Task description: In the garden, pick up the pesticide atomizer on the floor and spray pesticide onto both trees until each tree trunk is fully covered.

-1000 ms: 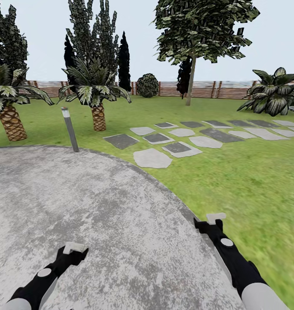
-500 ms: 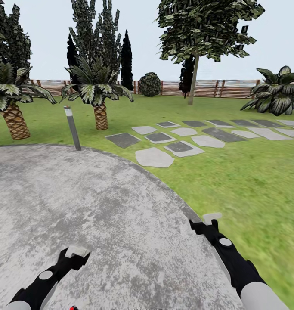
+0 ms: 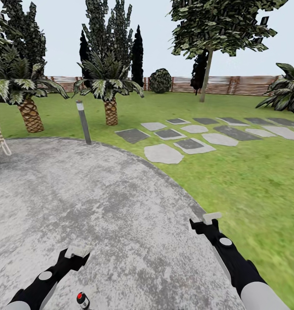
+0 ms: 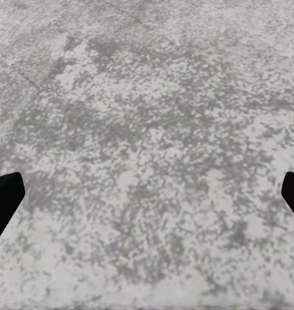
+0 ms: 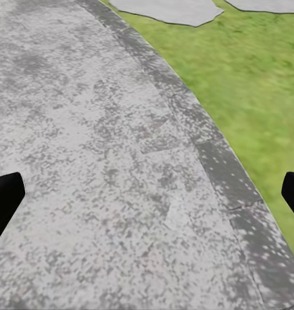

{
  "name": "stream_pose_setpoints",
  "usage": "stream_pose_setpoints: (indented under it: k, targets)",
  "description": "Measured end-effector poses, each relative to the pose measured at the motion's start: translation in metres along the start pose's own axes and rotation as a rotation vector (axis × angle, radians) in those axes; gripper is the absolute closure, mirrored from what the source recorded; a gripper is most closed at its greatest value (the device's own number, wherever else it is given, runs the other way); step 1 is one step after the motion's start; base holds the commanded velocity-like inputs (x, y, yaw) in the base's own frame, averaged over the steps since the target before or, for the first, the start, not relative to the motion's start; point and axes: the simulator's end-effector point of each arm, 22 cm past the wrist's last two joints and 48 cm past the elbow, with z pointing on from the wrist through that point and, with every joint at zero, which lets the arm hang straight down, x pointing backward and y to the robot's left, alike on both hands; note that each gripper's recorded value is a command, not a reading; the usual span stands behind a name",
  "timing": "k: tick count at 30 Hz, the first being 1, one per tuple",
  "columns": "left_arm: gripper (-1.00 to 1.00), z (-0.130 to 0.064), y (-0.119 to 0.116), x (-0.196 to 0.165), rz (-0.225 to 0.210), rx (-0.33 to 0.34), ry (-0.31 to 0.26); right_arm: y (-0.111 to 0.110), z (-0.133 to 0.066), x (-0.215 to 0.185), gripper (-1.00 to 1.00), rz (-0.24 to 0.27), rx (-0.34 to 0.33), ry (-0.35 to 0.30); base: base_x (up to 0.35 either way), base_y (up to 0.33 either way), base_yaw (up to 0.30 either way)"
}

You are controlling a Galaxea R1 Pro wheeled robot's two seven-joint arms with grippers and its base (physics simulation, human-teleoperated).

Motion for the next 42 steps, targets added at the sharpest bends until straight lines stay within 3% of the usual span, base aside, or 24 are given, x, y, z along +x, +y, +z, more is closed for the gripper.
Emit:
stream_pose_setpoints:
  k: [23,42]
  targets:
    - [-1.0,0.024,-0.013,0.053,0.001,0.006,0.008,0.008,0.013,0.057,-1.0,-0.001,-0.003,0.008,0.0,0.0,0.056]
    - [-1.0,0.037,-0.027,0.095,-0.001,0.032,0.08,0.014,0.027,0.108,-1.0,0.0,-0.014,0.09,0.0,0.0,0.068]
